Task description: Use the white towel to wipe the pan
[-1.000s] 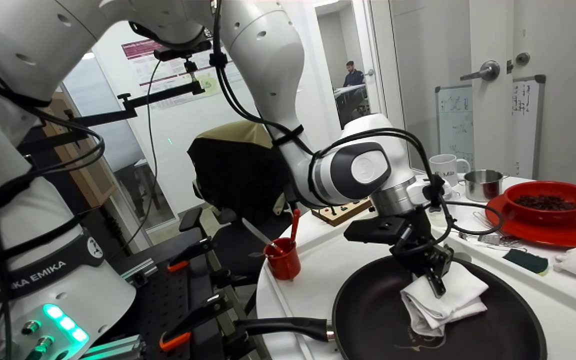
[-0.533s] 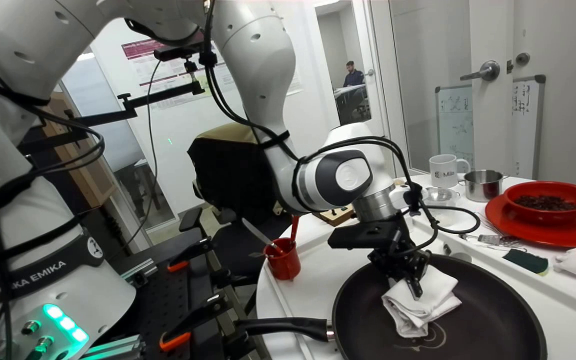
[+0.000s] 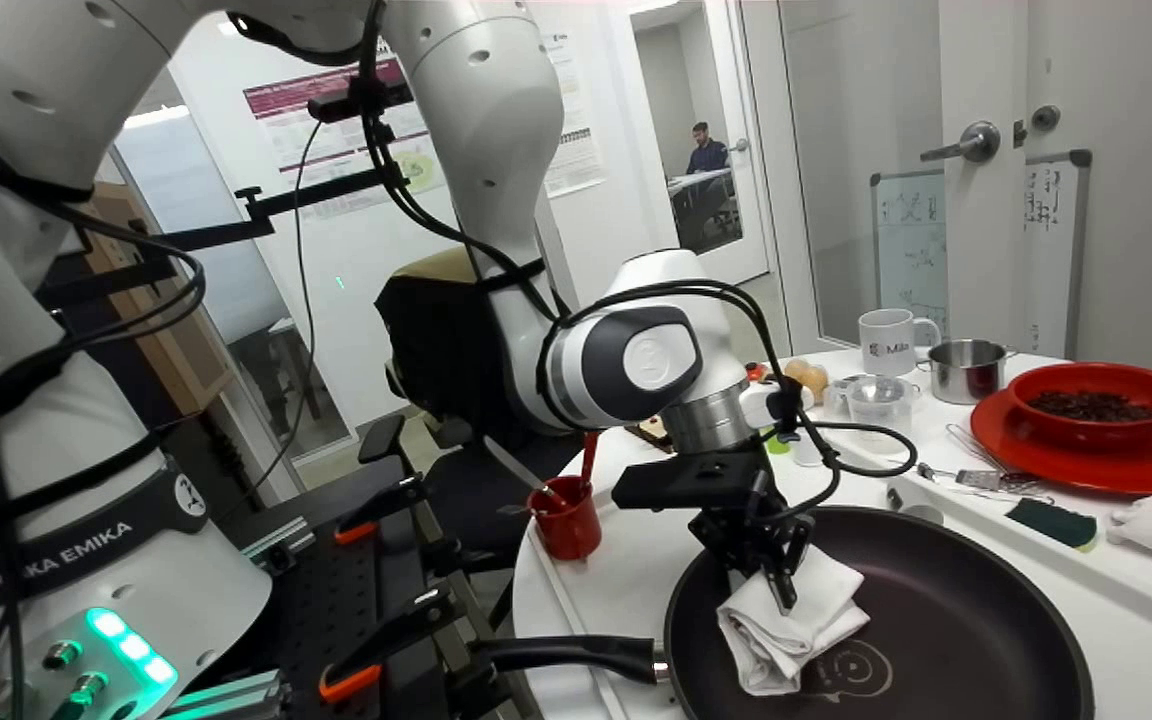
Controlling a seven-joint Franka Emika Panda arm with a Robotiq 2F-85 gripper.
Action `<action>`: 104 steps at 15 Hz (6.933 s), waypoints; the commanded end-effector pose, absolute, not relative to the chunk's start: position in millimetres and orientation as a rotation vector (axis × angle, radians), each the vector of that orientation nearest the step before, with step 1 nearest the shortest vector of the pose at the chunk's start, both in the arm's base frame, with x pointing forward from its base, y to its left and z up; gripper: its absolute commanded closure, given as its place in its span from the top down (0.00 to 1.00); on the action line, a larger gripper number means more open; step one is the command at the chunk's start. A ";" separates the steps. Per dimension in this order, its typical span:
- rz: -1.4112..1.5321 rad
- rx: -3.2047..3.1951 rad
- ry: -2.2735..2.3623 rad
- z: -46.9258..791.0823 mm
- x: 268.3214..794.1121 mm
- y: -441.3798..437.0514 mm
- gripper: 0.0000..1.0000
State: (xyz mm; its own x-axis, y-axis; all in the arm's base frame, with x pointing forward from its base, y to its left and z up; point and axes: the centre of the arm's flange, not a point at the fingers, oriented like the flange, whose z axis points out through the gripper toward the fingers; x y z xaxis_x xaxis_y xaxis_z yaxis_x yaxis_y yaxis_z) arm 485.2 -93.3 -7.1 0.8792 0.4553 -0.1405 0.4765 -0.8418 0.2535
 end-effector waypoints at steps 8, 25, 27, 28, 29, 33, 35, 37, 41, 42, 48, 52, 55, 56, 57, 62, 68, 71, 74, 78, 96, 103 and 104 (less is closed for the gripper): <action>-0.205 2.736 0.620 -6.2 456.6 -136.9 0.07; -0.196 2.720 0.279 -7.8 477.7 -208.2 0.07; -0.190 2.717 0.246 -8.3 481.6 -212.4 0.07; -0.188 2.716 0.232 -8.7 483.9 -214.2 0.07; -0.184 2.713 0.218 -9.0 486.0 -215.6 0.07; -0.169 2.702 0.179 -8.4 495.5 -218.8 0.07; -0.152 2.698 0.156 -7.2 501.7 -220.4 0.07; -0.135 2.696 0.132 -5.9 509.1 -222.0 0.07; -0.087 2.691 0.110 0.2 525.2 -220.4 0.07; -0.074 2.689 0.109 1.8 529.1 -219.2 0.07; -0.028 2.685 0.119 5.7 545.7 -211.2 0.07; -0.013 2.687 0.139 2.4 552.9 -201.7 0.07; 0.000 2.696 0.151 0.3 559.7 -192.1 0.07; 0.006 2.698 0.158 0.6 561.9 -188.8 0.07; 0.014 2.701 0.165 1.3 564.2 -185.3 0.07; 0.046 2.706 0.206 3.2 573.9 -166.1 0.07; 0.048 2.716 0.268 -2.0 575.1 -141.3 0.07; 0.046 2.726 0.310 -3.3 573.2 -127.5 0.07; 0.040 2.739 0.359 -4.7 570.4 -113.9 0.07; 0.026 2.751 0.435 -6.3 562.9 -98.3 0.07; -0.132 2.725 0.865 -6.9 490.7 -78.5 0.07; -0.226 2.740 0.777 -17.9 474.0 -116.2 0.07; -0.237 2.742 0.761 -19.2 471.6 -121.8 0.07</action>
State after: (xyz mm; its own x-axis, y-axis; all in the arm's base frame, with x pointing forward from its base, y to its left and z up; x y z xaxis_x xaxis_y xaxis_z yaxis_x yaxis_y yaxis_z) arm 482.2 -107.1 -16.2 0.8491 0.4860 -0.2068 0.5251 -0.8188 0.2320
